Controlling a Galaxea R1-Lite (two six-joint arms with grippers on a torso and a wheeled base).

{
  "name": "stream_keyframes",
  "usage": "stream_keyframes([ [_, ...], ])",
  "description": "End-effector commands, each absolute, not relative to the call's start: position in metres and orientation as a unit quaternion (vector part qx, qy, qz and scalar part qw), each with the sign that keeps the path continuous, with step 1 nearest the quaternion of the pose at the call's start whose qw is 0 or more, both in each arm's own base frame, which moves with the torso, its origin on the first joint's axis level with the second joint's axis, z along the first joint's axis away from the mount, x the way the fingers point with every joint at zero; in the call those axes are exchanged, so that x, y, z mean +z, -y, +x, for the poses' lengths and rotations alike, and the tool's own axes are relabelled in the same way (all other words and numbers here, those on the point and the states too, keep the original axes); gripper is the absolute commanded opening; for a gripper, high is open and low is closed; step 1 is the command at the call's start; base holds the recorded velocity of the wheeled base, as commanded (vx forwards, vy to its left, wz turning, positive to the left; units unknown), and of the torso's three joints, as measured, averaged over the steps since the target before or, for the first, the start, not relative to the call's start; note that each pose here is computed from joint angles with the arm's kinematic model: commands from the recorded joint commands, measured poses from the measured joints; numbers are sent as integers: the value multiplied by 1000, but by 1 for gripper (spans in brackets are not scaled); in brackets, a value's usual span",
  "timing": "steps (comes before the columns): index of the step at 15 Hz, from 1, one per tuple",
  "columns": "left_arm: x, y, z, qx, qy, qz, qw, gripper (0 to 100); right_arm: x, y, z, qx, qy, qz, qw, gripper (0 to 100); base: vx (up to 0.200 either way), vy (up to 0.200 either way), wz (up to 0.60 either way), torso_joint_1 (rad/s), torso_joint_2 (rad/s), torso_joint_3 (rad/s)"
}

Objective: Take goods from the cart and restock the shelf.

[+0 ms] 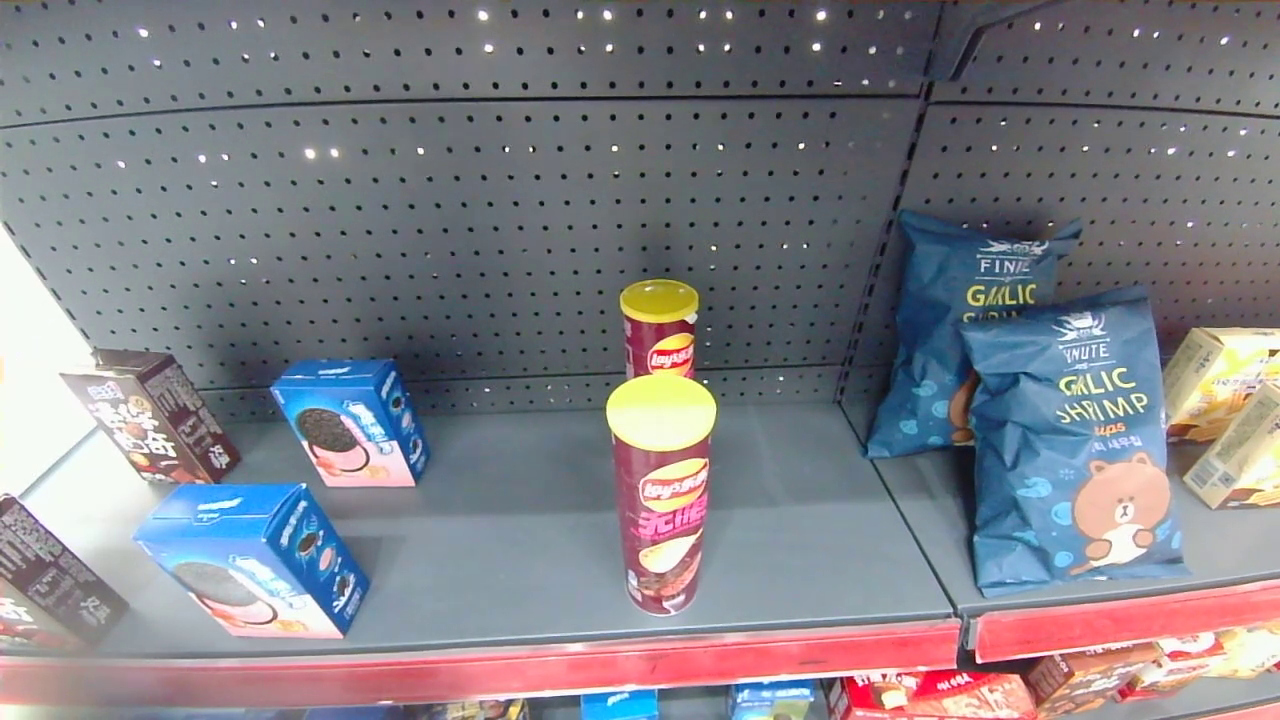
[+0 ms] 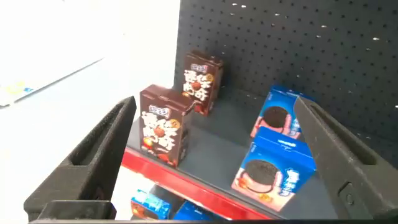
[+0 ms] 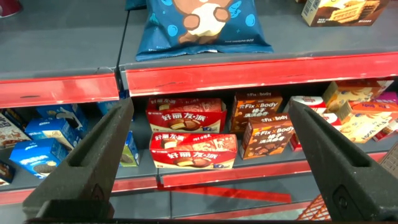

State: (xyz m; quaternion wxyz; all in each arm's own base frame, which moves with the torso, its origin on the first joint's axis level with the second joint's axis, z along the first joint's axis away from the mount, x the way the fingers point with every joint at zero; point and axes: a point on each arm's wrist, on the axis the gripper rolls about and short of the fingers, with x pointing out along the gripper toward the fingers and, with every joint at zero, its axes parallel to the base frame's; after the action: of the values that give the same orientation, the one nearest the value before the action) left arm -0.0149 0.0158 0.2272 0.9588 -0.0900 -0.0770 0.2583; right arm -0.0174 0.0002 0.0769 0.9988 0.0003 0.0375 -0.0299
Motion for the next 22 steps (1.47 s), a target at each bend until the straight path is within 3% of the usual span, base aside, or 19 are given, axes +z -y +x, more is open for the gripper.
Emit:
stream_keyframes([
  [1, 201, -16, -29, 287, 83, -81, 951, 100, 77, 0, -17, -30, -38, 0, 999, 100, 0, 0, 0, 0, 0, 0],
  [2, 182, -16, -35, 288, 74, -60, 953, 100, 77, 0, -17, -30, -38, 0, 999, 100, 0, 0, 0, 0, 0, 0],
  [3, 179, -16, -36, 287, 73, -57, 953, 100, 77, 0, -17, -30, -38, 0, 999, 100, 0, 0, 0, 0, 0, 0],
  [4, 140, -17, -41, 282, 66, -32, 956, 100, 77, 0, -17, -30, -38, 0, 999, 100, 0, 0, 0, 0, 0, 0],
  [10, 99, -8, -17, 115, 36, -19, 993, 100, 77, 0, -17, -30, -38, 0, 999, 100, 0, 0, 0, 0, 0, 0],
  [14, 86, -7, -15, 87, -8, -17, 996, 100, 77, 0, -17, -30, -38, 0, 999, 100, 0, 0, 0, 0, 0, 0],
  [17, 82, -2, -15, -5, -28, -22, 999, 100, 77, 0, -17, -30, -38, 0, 999, 100, 0, 0, 0, 0, 0, 0],
  [18, 77, -2, -15, -22, -50, 1, 999, 100, 77, 0, -17, -30, -38, 0, 999, 100, 0, 0, 0, 0, 0, 0],
  [22, 77, -2, -15, -21, -50, 16, 998, 100, 77, 0, -17, -30, -38, 0, 999, 100, 0, 0, 0, 0, 0, 0],
])
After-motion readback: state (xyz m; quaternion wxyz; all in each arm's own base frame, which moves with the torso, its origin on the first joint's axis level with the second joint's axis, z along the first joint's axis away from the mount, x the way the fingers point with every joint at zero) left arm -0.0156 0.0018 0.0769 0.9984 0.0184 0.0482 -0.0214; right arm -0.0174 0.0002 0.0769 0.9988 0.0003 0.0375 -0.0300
